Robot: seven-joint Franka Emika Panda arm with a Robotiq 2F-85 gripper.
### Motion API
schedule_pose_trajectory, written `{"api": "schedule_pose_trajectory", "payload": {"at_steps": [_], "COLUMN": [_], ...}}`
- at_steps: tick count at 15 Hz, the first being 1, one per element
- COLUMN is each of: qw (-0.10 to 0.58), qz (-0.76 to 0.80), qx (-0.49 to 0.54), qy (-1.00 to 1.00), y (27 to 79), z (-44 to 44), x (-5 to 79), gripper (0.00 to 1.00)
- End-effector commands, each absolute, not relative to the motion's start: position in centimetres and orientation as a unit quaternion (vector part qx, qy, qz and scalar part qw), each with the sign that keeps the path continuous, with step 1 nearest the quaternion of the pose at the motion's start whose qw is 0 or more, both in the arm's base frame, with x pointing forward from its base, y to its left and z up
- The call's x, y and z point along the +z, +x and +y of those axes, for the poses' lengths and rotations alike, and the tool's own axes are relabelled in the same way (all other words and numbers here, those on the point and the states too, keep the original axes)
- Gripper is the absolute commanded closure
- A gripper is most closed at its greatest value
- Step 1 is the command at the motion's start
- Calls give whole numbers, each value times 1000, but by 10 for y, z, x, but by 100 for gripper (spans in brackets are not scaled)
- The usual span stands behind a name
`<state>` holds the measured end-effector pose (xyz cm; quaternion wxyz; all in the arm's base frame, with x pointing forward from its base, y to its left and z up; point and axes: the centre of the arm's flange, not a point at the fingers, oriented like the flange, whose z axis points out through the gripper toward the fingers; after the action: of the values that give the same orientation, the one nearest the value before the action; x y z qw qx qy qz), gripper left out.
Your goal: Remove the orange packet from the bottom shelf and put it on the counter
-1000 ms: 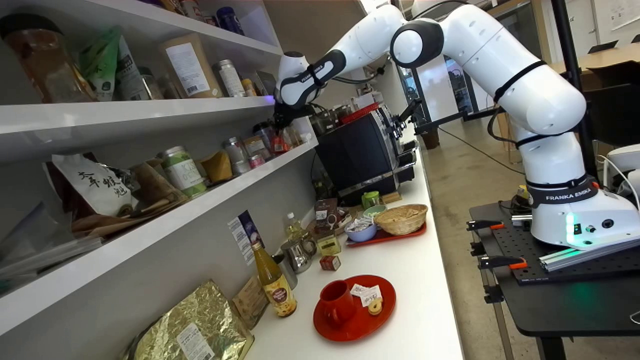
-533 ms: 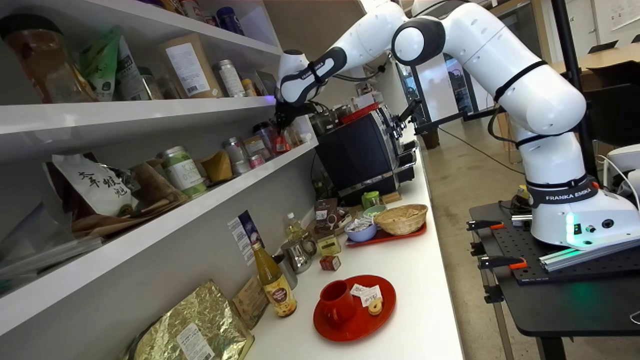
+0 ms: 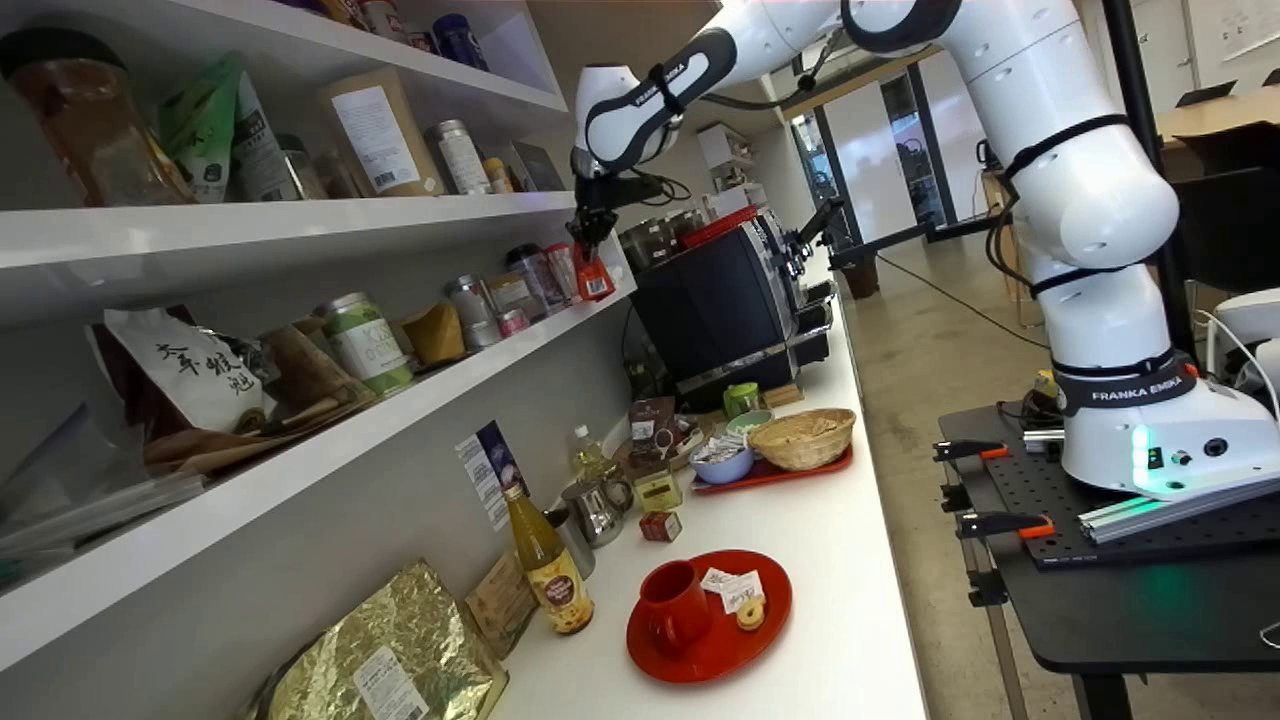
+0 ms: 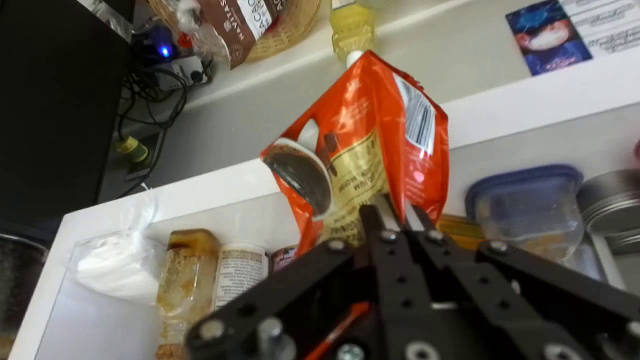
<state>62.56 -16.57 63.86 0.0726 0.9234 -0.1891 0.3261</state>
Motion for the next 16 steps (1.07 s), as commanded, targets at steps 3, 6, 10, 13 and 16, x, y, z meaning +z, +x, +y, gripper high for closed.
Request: {"api": "schedule_pose_trajectory", "payload": {"at_steps": [3, 6, 10, 13, 16], "qw": [25, -1, -46, -74, -97], "qz": [-94, -27, 72, 149, 228], "qx": [234, 187, 134, 86, 59], "qy": [967, 982, 987, 982, 967], "y": [558, 538, 508, 478, 441], "z": [-73, -4, 98, 176, 250], "x": [576, 532, 465, 409, 355], "gripper": [99, 99, 99, 99, 98]}}
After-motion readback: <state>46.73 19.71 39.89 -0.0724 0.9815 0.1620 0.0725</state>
